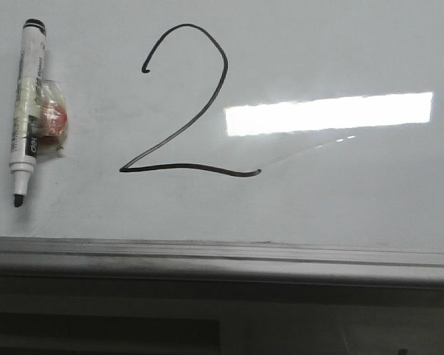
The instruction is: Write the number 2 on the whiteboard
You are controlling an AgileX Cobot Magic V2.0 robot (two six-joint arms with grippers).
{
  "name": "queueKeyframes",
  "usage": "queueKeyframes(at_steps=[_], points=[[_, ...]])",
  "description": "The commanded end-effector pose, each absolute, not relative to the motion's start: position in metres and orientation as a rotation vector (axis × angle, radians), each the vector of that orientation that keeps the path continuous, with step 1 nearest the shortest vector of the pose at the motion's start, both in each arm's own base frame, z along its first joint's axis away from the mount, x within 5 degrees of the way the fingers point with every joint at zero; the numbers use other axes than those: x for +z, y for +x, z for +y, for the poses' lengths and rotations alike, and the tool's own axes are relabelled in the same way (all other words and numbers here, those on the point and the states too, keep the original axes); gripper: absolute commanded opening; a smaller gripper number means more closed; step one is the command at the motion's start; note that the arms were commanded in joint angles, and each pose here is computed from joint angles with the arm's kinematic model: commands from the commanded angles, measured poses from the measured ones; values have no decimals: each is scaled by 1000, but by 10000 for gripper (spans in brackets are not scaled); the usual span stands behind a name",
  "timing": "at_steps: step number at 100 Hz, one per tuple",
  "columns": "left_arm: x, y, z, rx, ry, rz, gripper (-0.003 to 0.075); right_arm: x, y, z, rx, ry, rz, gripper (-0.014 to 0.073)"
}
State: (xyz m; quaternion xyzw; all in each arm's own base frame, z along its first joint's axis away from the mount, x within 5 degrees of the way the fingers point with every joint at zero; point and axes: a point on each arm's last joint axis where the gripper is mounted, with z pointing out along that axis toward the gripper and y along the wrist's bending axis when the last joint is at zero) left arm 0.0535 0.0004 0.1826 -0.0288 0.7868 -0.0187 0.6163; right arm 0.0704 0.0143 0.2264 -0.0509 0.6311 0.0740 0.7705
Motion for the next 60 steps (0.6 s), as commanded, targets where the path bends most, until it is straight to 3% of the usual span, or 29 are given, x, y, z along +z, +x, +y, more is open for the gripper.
queueKeyframes(at_steps=[1,47,60], points=[[179,54,1,-47,-73,1763,-19,215,67,11,140,-73,1432,-60],[179,54,1,-47,-73,1765,-19,178,53,-4,-4,39,1774,-60],[179,54,1,-47,-73,1765,-19,178,53,-4,-6,37,1774,-60]])
